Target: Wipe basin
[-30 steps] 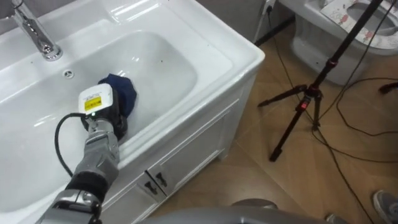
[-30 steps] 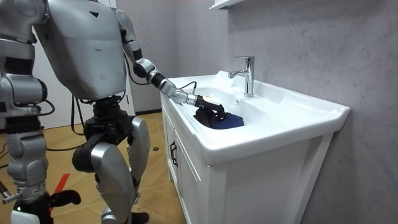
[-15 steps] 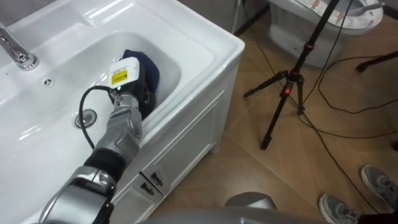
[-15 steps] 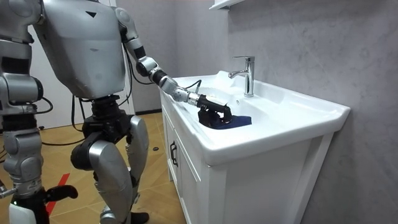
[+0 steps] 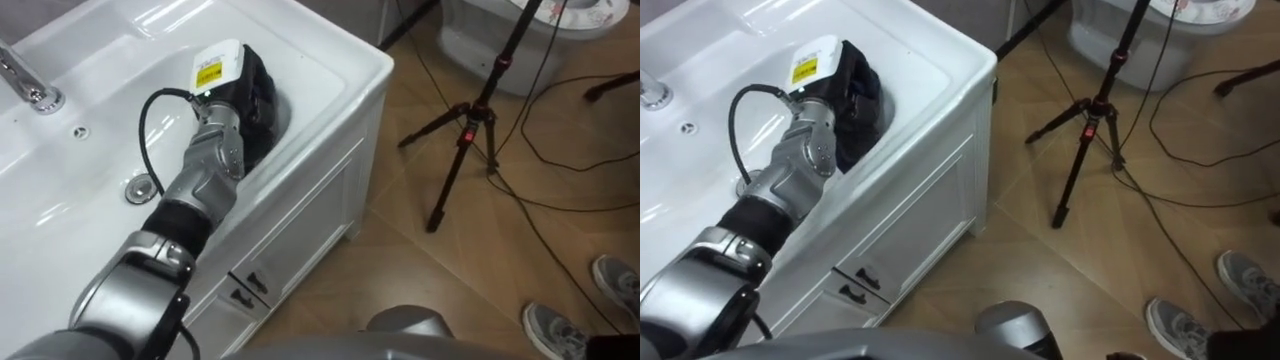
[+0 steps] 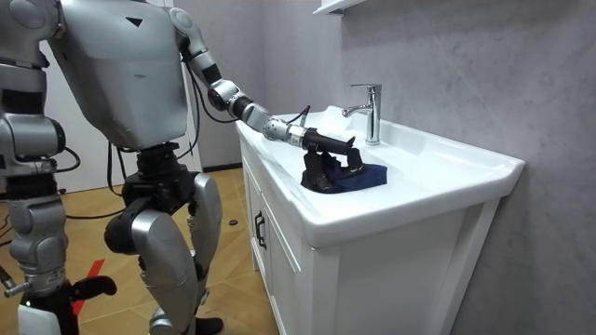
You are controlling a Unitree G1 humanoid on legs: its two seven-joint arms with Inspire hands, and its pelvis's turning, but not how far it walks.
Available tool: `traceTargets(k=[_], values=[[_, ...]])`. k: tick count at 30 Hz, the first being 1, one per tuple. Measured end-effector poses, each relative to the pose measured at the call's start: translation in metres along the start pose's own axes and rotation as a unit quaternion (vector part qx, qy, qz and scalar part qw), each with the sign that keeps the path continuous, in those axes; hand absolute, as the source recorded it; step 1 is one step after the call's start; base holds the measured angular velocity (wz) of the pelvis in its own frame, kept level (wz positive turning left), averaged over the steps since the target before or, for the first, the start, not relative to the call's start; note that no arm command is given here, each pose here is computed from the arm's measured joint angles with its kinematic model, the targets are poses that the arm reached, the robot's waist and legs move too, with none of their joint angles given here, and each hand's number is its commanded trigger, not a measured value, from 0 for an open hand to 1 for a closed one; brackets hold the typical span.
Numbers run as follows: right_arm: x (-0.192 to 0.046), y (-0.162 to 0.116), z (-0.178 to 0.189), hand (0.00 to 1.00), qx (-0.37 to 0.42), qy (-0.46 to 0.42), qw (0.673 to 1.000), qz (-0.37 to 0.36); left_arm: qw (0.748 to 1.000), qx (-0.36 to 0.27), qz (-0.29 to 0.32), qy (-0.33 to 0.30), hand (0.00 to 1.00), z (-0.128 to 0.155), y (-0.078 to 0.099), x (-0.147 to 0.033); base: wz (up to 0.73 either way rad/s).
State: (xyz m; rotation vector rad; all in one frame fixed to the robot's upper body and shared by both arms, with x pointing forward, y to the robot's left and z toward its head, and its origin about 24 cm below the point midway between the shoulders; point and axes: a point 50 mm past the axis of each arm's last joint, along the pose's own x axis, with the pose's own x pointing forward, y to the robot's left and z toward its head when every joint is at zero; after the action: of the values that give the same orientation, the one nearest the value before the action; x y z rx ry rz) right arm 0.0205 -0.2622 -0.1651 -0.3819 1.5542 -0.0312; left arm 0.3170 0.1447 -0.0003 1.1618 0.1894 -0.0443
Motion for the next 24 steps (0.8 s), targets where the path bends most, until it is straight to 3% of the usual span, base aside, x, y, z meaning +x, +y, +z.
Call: traceTargets(k=[4,8,11,15,24], values=[[0.000,0.000,-0.001,0.00,0.001,0.005,1.000,-0.001,1.000,0.000,-0.007,0.007,1.00,-0.007,-0.004,-0.002,-0.09],[0.000,-0.001,0.000,0.00,0.014,-0.004,1.000,-0.006,0.994,-0.006,-0.049,0.093,1.00,-0.061,-0.036,-0.027,-0.36],[0.000,0.002,-0.010,0.00,0.032,0.006,0.999,-0.010,0.987,-0.004,-0.063,0.147,1.00,-0.097,-0.045,-0.046,-0.01],[-0.001,0.002,-0.019,0.00,0.042,0.024,0.999,-0.009,0.975,-0.010,-0.072,0.208,1.00,-0.131,-0.048,-0.063,-0.08],[-0.002,-0.013,-0.016,0.00,0.087,0.010,0.996,-0.031,0.961,-0.029,-0.063,0.269,1.00,-0.164,-0.048,-0.087,-0.01]])
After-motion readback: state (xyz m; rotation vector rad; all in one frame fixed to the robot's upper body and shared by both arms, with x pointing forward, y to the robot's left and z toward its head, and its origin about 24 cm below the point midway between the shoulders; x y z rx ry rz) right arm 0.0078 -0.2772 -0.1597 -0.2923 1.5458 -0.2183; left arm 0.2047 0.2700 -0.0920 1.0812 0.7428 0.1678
